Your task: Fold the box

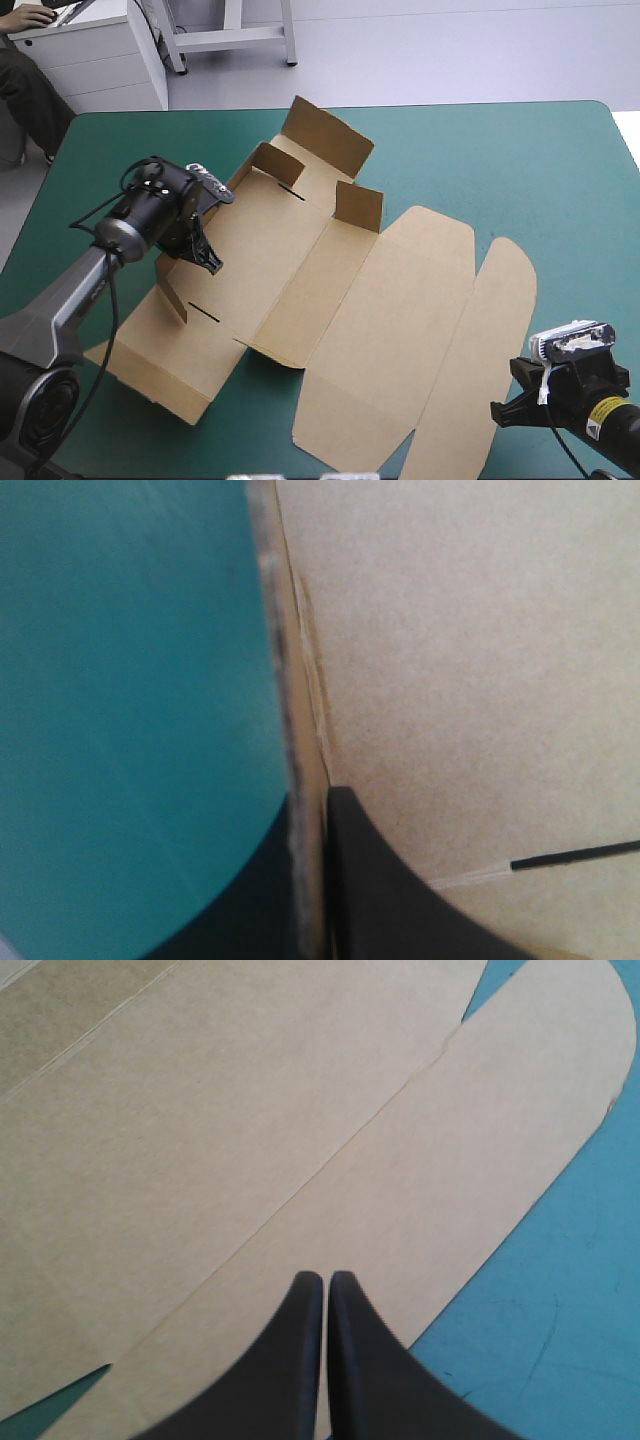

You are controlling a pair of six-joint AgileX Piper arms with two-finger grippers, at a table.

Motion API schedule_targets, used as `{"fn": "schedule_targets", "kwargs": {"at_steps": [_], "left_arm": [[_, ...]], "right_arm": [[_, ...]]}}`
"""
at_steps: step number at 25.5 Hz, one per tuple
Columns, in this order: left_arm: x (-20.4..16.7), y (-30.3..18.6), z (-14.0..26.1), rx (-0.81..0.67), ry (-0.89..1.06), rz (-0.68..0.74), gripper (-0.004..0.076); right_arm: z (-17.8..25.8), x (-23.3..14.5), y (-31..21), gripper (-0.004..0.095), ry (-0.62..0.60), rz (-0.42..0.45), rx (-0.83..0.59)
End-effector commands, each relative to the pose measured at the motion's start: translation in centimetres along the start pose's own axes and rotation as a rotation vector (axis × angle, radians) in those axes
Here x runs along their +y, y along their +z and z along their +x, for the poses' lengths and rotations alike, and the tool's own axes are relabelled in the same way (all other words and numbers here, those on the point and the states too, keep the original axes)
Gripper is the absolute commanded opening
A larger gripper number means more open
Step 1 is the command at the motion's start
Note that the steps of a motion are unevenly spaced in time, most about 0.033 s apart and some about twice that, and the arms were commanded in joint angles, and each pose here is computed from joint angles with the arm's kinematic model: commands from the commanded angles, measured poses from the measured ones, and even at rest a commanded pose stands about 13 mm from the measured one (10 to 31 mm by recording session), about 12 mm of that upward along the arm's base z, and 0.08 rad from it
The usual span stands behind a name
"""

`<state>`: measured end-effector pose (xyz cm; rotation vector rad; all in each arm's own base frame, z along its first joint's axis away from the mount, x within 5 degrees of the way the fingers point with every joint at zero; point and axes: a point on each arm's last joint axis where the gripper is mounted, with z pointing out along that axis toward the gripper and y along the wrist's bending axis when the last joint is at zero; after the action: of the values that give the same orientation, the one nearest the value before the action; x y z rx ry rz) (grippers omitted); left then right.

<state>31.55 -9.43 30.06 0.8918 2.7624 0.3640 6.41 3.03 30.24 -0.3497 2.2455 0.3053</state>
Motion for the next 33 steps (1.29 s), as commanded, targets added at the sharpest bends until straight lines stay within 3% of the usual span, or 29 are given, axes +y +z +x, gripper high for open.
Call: {"fn": "schedule_targets", "kwargs": {"at_steps": [1, 5, 12, 16, 25, 33], "left_arm": [[-0.7, -2.6, -1.5, -0.037, 0.196, -0.222, -0.0010], [-4.3, -4.5, -4.0, -0.224, 0.414, -0.378, -0.0010], [-8.6, -6.4, -4.5, -0.350, 0.604, -0.422, -0.0010], [-11.1, -7.5, -3.1, -0.489, 0.701, -0.511, -0.0010], [-13.0, -6.8, 1.4, -0.712, 0.831, -0.878, -0.0010], [-14.9, -6.5, 4.0, -0.851, 0.815, -0.952, -0.0010]], "right_arm": [[-1.1, 0.2, -0.5, -0.0001, 0.010, -0.017, -0.069], [-1.1, 0.2, -0.5, -0.0001, 0.013, -0.021, -0.069], [-1.1, 0.3, -0.5, -0.0001, 0.023, -0.033, -0.066], [-1.0, 0.4, -0.5, -0.0001, 0.027, -0.037, -0.065], [-1.0, 0.4, -0.5, -0.0001, 0.053, -0.039, -0.064], [-1.0, 0.4, -0.5, -0.0001, 0.062, -0.040, -0.064]]}}
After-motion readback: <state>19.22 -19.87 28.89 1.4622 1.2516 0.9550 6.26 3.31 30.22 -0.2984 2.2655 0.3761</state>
